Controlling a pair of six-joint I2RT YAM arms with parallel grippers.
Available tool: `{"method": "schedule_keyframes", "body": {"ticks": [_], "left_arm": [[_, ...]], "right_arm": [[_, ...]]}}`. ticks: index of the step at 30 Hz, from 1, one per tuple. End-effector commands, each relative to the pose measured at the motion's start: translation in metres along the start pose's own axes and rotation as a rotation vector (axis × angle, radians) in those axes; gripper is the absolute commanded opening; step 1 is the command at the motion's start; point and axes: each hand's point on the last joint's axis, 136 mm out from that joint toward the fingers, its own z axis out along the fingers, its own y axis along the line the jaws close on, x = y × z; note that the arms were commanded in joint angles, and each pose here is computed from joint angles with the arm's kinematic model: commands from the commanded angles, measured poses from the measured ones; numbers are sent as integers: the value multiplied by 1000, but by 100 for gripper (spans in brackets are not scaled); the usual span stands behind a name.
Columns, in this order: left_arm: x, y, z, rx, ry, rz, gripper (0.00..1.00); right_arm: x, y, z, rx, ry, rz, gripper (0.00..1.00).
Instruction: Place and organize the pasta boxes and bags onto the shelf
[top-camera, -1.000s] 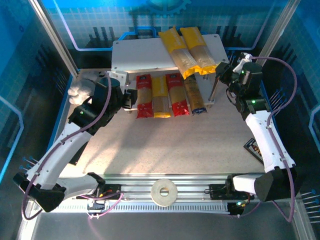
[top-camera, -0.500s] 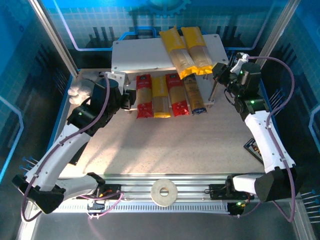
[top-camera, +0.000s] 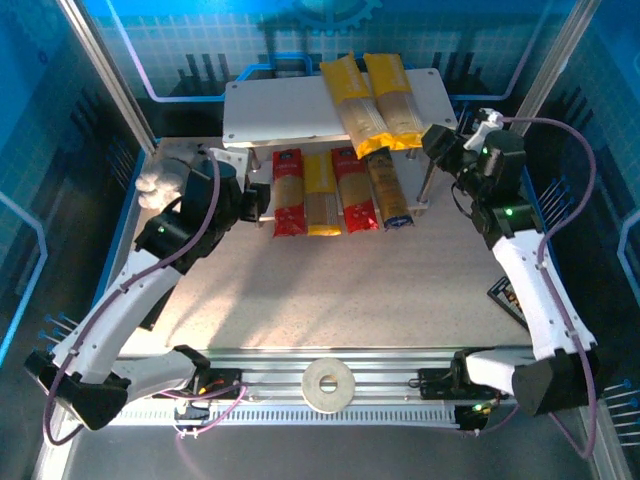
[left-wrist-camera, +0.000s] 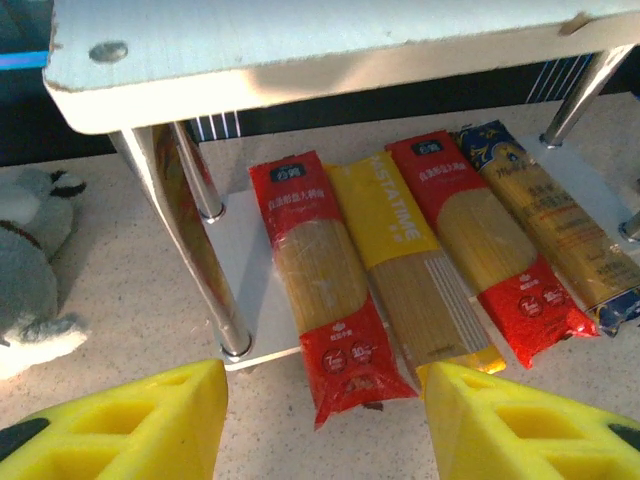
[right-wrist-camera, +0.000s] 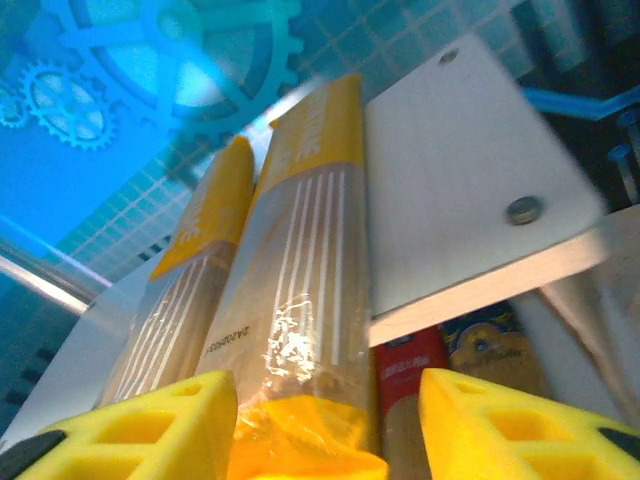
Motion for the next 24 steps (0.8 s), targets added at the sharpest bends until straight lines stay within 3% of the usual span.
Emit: {"method": "schedule_keyframes", "body": {"ticks": [1, 5, 12, 13, 15, 16, 24], "left_arm": [[7, 13, -6, -29, -4, -46, 57], [30, 21, -3, -41, 31, -78, 58], [97, 46, 27, -54, 147, -220, 62], [103, 50, 30, -53, 153, -243, 65], [116, 62, 40, -75, 161, -291, 99], [120, 68, 43, -88, 159, -305, 99], [133, 129, 72, -308, 87, -300, 99]], "right_arm": [[-29, -10, -42, 98, -132, -86, 58], [-31, -29, -83, 216, -171, -166, 63], [21, -96, -100, 437, -9, -227, 70], [28, -105, -100, 451, 7, -216, 72], [43, -123, -94, 477, 46, -195, 91], [49, -130, -91, 485, 62, -187, 100], [84, -166, -67, 504, 170, -133, 100]]}}
